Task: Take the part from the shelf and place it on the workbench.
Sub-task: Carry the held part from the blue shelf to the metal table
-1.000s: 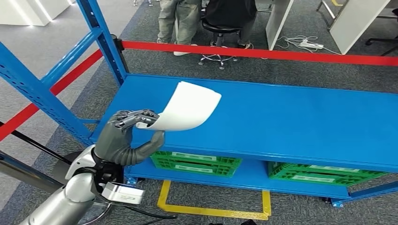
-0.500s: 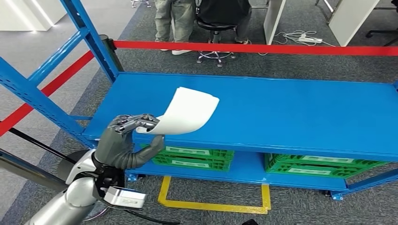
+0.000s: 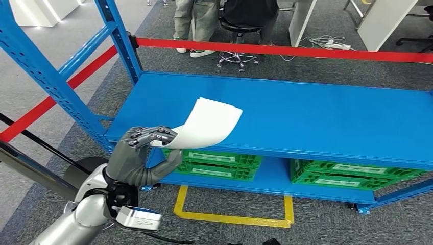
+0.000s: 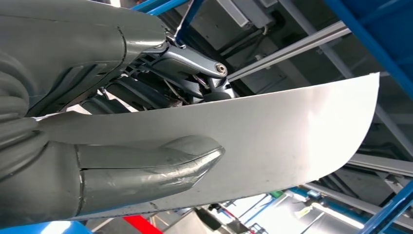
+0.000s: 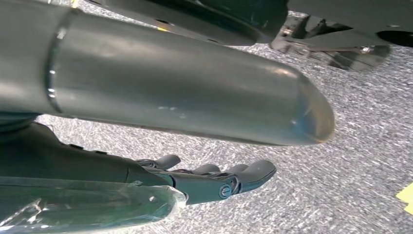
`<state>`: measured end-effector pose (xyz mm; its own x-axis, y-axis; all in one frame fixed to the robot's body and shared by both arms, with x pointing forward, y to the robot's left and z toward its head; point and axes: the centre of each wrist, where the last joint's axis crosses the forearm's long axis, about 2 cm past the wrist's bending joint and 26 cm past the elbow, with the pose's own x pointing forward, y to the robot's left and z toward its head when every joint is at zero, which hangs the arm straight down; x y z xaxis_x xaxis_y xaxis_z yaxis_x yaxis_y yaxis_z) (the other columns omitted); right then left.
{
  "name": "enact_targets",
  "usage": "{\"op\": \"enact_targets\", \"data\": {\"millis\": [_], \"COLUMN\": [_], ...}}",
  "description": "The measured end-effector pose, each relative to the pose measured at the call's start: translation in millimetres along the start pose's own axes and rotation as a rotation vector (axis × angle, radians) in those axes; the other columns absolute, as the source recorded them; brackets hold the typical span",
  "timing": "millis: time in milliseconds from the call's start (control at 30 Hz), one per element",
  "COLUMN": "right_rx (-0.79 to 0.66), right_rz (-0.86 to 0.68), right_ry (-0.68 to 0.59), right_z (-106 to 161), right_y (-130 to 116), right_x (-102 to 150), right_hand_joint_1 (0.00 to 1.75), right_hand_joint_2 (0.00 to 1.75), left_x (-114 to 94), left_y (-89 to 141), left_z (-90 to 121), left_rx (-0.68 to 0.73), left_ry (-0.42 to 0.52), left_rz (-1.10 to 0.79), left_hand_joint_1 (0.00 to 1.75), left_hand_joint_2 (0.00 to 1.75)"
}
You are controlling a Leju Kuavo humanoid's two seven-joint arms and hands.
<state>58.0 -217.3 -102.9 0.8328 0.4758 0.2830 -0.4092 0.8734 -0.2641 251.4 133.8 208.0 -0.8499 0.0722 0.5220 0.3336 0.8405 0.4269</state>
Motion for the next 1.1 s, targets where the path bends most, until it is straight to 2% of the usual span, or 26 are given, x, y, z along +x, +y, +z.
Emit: {"op": "enact_targets", "data": {"millis": [367, 1100], "right_rx": [-0.027, -0.047], "right_rz": [-0.11, -0.123], "right_ry": [-0.061, -0.115], "right_z": [-0.8, -0.2], "right_y": [-2.9, -1.9], "right_x": [-0.4, -1.0], "right_hand_joint_1": [0.0, 0.0], "right_hand_joint_2": [0.0, 0.0], "left_x": [0.9, 5.0], "left_y": [0.0, -3.2], "left_z": [1.2, 8.3], "left_rx": [0.008, -0.001], "left_ry": [-0.004, -0.004], "left_rz": [-0.019, -0.038], "left_hand_joint_1": [1.75, 1.75], "left_hand_joint_2": [1.75, 1.75]}}
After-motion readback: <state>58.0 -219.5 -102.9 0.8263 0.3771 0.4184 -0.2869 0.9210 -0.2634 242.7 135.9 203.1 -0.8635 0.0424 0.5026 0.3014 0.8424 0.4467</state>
